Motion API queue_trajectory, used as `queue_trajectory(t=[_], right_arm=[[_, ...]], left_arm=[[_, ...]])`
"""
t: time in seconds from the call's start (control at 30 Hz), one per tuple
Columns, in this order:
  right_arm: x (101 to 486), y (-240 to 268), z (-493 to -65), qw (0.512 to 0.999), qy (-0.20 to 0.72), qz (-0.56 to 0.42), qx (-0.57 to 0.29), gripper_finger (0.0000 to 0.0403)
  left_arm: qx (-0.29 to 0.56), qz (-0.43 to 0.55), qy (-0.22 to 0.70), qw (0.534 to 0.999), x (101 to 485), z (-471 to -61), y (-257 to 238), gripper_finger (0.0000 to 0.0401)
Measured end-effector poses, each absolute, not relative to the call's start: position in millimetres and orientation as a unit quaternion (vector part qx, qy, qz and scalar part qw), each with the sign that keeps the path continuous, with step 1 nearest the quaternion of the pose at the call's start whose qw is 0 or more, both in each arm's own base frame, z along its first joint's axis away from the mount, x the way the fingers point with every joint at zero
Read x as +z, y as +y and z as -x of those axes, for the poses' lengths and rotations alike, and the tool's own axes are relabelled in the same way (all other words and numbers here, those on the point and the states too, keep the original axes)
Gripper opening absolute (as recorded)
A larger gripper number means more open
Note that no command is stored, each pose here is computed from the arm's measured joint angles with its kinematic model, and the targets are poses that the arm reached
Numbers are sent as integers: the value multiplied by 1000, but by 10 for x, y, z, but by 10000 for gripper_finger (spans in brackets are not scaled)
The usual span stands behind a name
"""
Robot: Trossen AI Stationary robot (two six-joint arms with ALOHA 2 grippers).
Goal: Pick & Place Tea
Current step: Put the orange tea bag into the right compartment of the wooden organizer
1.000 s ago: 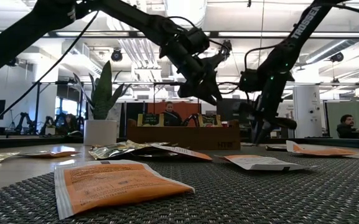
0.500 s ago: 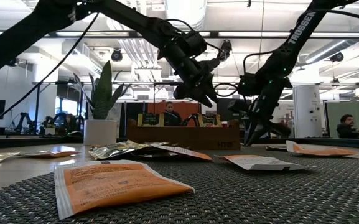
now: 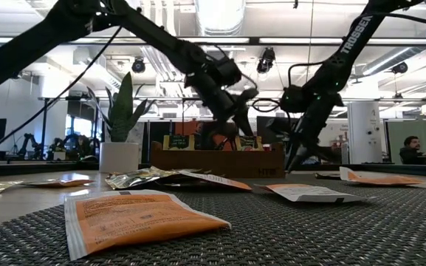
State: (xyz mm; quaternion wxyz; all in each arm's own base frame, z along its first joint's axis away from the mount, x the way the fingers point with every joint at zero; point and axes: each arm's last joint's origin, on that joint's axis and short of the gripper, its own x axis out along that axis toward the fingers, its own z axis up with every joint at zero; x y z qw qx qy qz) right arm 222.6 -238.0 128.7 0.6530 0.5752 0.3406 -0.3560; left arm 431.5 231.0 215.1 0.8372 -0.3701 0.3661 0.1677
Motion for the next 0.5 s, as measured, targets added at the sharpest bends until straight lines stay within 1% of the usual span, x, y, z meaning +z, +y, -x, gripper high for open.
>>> queue_trajectory(t=[0.2,0.3,0.37,0.5], right_arm=[[1264,-2440,-2317,661,293,-615,-314,43],[1187,-2466,-2364,656,281,-638,-289,43],[1142,-2461,-2382,651,283,-643,-289,43],[1236,-2452,-2396,665,273,-629,-294,43]], left_arm=[[169,445,335,813,1894,-4259,2396,135],[169,463,334,804,1832,-4224,2419,135],[167,464,332,804,1832,-4223,2423,135],[166,462,331,806,1835,-4230,2417,135]])
